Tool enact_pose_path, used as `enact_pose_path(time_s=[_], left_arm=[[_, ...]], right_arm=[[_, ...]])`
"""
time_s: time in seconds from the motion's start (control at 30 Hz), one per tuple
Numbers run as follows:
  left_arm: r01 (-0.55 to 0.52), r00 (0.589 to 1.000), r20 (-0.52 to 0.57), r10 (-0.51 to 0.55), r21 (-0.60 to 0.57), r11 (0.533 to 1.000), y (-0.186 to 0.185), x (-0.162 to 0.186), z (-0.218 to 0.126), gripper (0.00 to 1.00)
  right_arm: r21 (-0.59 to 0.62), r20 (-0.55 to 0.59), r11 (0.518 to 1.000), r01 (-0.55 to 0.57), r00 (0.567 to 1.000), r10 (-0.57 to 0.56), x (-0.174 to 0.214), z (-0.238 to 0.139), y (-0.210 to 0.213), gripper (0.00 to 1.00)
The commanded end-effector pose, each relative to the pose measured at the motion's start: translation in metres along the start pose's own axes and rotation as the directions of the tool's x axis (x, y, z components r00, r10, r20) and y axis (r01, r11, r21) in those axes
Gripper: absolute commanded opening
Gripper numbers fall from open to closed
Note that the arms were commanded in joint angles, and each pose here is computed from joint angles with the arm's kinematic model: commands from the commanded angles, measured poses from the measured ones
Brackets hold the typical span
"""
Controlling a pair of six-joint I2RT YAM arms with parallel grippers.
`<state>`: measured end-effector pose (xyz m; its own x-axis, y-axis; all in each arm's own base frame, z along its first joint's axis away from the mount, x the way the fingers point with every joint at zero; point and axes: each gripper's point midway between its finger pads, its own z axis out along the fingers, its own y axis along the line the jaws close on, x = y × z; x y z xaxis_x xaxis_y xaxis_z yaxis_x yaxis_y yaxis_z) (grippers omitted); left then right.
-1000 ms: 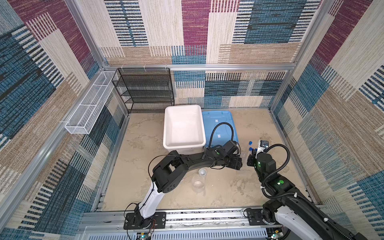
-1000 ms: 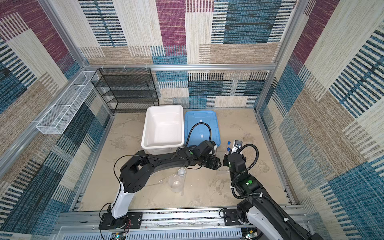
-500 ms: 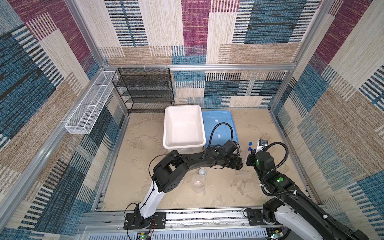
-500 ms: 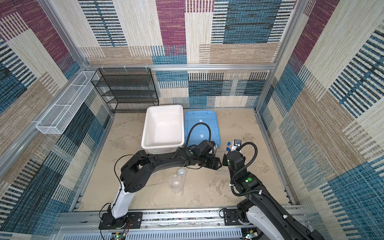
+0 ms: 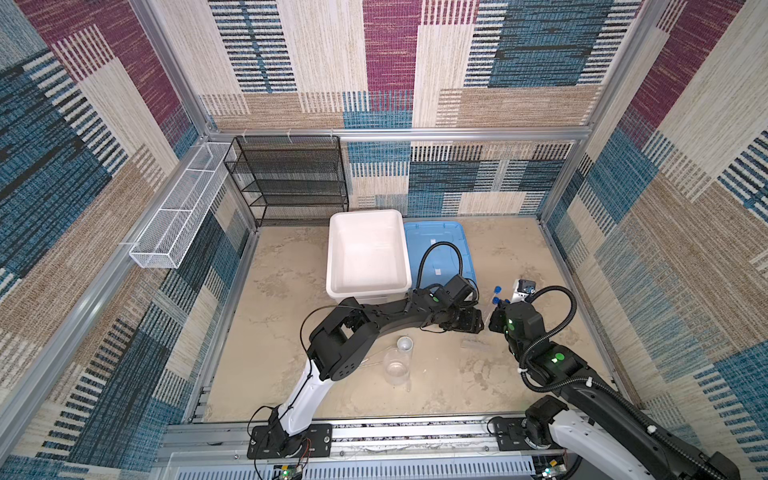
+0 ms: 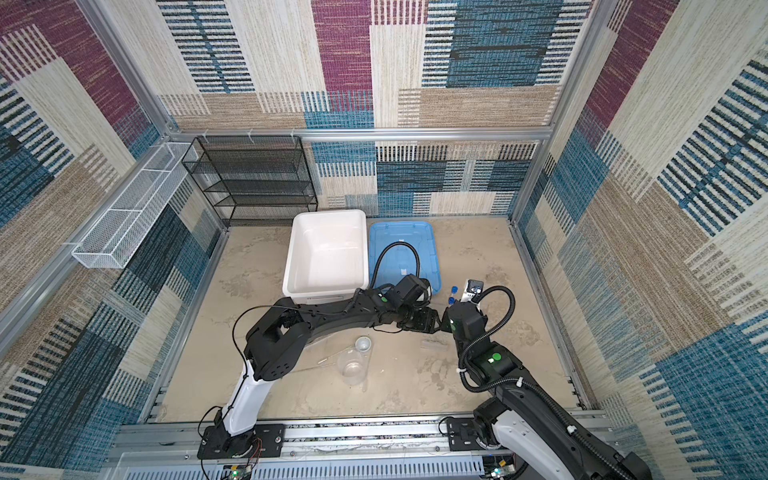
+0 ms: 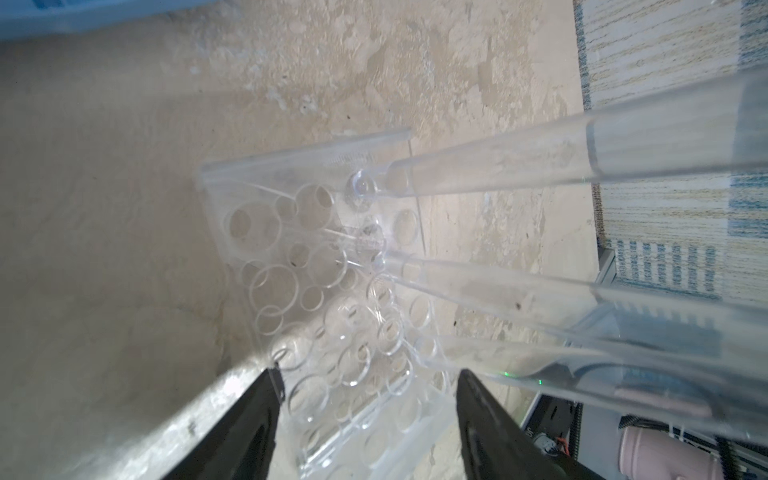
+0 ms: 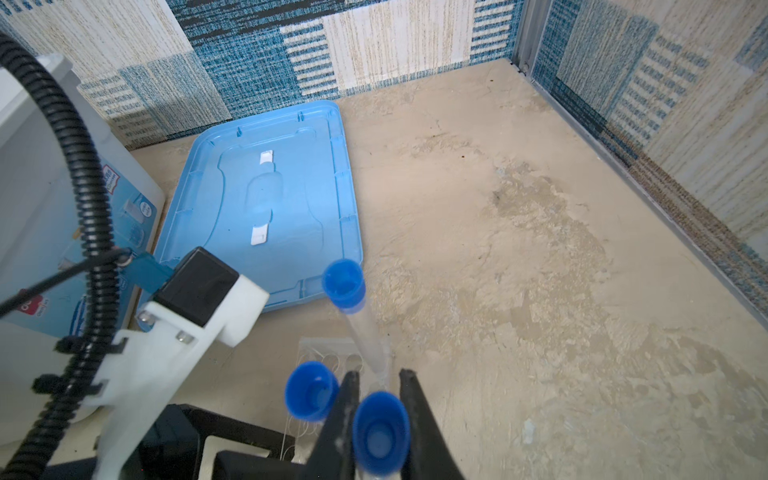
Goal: Organize the chemistry lab equipment
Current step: 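Lower the tube with the right gripper into the clear rack beside the others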
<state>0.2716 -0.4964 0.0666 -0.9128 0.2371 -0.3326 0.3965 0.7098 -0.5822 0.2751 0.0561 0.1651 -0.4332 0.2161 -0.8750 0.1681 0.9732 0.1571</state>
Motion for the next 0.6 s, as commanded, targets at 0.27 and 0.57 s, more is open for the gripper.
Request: enact_pose_path(time_s=[0.27,0.57], left_arm=[[0.042,0.999,-0.017,-0.043,-0.036,0.998,0.019,0.009,-0.014,0.64],[0.057,0.998,-0.020,-0.058,-0.032,0.998,0.020,0.010,-0.021,0.63]], right_arm=[[0.050,-0.026,0.998,-0.032,0.999,0.033,0.021,-0.012,0.012,0.10],[0.074,0.076,0.997,0.015,0.997,-0.021,0.007,-0.021,0.027,0.09]])
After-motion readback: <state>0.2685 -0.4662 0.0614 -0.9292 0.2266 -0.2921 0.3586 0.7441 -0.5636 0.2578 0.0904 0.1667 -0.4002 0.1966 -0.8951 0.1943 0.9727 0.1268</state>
